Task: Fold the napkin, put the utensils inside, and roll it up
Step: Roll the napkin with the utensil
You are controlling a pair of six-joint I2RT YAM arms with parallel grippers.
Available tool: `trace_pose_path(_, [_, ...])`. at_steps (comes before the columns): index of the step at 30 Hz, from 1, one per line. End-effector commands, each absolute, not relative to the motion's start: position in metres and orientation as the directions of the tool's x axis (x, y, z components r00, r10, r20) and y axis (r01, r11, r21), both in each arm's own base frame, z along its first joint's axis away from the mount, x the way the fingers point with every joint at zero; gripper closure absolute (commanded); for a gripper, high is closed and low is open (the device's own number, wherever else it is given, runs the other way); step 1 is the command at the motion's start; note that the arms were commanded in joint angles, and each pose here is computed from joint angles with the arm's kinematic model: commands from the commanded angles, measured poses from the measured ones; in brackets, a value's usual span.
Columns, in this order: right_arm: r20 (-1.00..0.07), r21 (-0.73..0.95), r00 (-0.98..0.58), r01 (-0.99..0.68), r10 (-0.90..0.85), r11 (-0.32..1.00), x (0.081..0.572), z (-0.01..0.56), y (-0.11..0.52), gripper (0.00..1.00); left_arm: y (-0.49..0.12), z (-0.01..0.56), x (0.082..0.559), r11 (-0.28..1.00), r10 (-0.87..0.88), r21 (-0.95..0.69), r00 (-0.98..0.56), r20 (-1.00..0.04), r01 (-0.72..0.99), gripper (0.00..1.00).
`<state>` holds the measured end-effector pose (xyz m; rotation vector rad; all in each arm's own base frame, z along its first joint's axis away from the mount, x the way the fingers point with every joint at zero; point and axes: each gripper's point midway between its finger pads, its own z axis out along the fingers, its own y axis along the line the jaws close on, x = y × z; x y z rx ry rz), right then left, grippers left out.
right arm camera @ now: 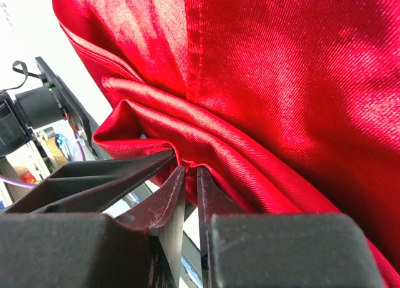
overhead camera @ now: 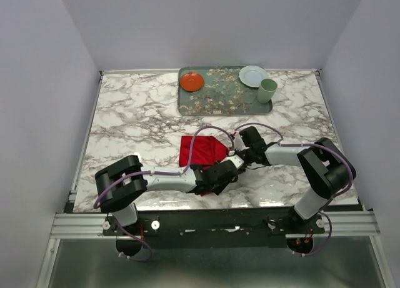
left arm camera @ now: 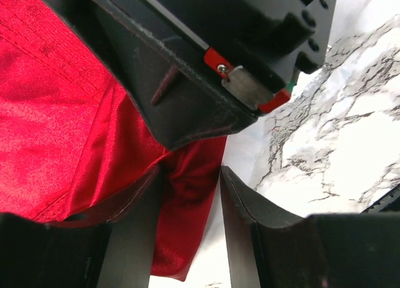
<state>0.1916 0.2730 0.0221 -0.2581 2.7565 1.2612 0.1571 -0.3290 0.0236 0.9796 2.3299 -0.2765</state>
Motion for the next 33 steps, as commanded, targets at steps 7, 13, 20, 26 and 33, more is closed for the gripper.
trace_pose_path(7, [-0.101, 0.748, -0.99, -0.142, -0.1, 0.649, 0.187, 0.024, 0.275, 0.79, -0.316, -0.014, 0.139, 0.714, 0.595, -0.048, -0.641, -0.485, 0.699, 0.58])
trace_pose_path(13, [-0.107, 0.761, -0.993, -0.114, -0.05, 0.638, 0.194, 0.043, 0.279, 0.76, -0.315, -0.025, 0.134, 0.718, 0.584, -0.084, -0.664, -0.467, 0.691, 0.74])
trace_pose_path(20, [-0.172, 0.748, -0.985, -0.109, 0.032, 0.655, 0.22, 0.069, 0.27, 0.71, -0.321, -0.024, 0.131, 0.715, 0.567, -0.13, -0.678, -0.467, 0.687, 0.96])
trace_pose_path(26, [-0.292, 0.651, -0.945, -0.085, 0.146, 0.754, 0.252, 0.097, 0.227, 0.52, -0.325, -0.012, 0.136, 0.72, 0.497, -0.233, -0.72, -0.484, 0.654, 0.99])
trace_pose_path(33, [-0.355, 0.6, -0.906, -0.032, 0.23, 0.799, 0.254, 0.11, 0.194, 0.29, -0.339, 0.01, 0.137, 0.668, 0.396, -0.435, -0.783, -0.48, 0.604, 1.0])
